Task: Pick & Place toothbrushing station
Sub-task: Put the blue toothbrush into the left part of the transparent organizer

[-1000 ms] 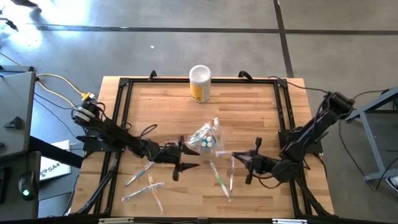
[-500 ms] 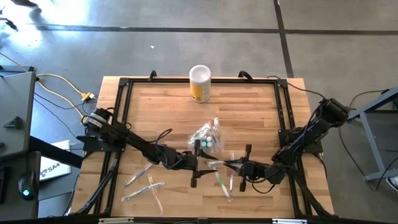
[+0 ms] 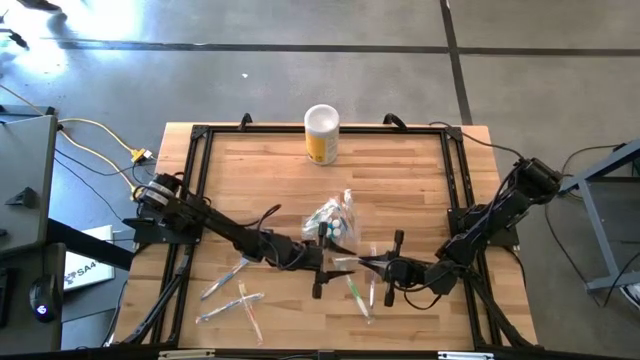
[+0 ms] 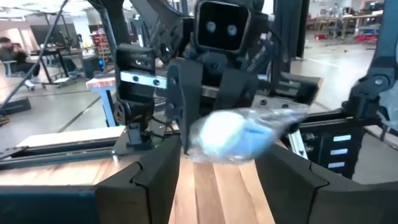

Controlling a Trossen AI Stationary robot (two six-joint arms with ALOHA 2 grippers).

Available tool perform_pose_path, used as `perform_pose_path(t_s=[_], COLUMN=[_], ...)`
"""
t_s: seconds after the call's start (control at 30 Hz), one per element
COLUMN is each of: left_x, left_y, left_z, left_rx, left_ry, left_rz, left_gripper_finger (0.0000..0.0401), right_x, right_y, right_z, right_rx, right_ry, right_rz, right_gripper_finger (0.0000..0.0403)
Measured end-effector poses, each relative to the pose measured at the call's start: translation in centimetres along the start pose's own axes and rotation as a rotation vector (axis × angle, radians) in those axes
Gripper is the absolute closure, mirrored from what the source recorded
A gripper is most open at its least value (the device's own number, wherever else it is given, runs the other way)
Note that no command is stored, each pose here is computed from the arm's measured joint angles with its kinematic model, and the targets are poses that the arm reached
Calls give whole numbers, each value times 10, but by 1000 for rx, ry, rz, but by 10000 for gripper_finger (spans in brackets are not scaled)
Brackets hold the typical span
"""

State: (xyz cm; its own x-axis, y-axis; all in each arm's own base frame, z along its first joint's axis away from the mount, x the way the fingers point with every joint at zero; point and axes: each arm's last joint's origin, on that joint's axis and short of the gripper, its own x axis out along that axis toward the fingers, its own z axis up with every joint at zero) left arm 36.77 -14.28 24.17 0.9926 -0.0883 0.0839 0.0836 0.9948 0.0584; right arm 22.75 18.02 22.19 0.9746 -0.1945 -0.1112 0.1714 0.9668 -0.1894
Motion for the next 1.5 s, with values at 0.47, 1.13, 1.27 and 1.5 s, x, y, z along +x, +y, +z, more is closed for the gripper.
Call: perform_pose_path(t_s=[0.47,1.13,1.27,1.5], left_x=[0,-1,-1,-1], left_y=[1,0,0,-1], left_z=[5,8,9,6], left_rx=[25,22,30,6], left_ry=[-51,-84,-83,-60], left_rz=[9,-26,-29,-48], left_gripper_finger=[201,342,389,394], right_x=[0,2,2,2], right_y=[1,0,0,2], right_z=[9,9,9,5], right_rx=[16,11,17,76], right_ry=[-70,-72,-70,-38], right_rz=[93,88,95,154], right_gripper_finger=[389,389,389,323])
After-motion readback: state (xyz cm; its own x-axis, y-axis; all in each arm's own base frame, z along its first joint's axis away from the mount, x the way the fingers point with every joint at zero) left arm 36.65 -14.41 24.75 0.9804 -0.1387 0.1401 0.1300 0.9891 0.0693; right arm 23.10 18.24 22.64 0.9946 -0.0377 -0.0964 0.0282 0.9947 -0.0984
